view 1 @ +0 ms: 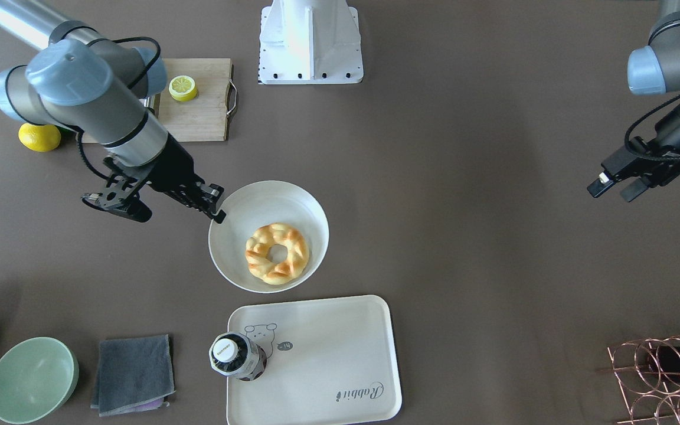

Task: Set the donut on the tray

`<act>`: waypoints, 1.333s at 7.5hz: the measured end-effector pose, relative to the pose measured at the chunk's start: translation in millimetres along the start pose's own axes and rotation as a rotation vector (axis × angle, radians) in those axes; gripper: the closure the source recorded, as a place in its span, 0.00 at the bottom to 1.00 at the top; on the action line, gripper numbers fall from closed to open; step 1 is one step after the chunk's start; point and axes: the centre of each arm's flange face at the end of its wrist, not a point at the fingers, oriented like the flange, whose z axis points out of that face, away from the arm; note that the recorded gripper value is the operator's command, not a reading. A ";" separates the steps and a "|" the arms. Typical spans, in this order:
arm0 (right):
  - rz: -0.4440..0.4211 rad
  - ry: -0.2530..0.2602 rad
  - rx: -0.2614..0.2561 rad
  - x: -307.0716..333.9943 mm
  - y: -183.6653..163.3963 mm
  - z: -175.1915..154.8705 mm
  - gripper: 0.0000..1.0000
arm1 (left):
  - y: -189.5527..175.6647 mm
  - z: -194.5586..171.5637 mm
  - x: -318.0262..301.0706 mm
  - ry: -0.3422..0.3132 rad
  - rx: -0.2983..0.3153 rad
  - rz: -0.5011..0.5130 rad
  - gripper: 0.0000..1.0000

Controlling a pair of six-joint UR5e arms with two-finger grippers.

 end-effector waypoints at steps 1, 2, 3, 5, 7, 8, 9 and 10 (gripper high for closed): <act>0.035 0.023 0.016 -43.0 39.5 -0.4 1.00 | 21.8 24.1 34.4 0.016 0.003 -0.035 0.02; 0.061 0.035 0.031 -72.8 73.0 -0.1 1.00 | 40.2 43.6 63.1 0.034 0.003 -0.066 0.03; 0.080 0.045 0.048 -96.1 98.1 4.6 1.00 | 55.2 59.2 81.9 0.043 0.004 -0.081 0.05; 0.106 0.076 0.076 -129.3 127.7 17.8 1.00 | 76.4 78.9 97.0 0.044 0.013 -0.082 0.25; 0.107 0.091 0.093 -134.7 139.5 25.0 1.00 | 83.0 78.5 100.5 0.050 0.016 -0.077 0.74; 0.106 0.092 0.095 -135.4 142.6 25.4 1.00 | 84.9 77.4 100.8 0.051 0.014 -0.075 0.77; 0.104 0.089 0.097 -136.4 144.4 24.0 1.00 | 86.6 77.5 99.9 0.050 0.011 -0.074 0.77; 0.103 0.085 0.098 -137.6 145.0 22.1 1.00 | 87.4 78.3 97.9 0.046 0.008 -0.076 0.78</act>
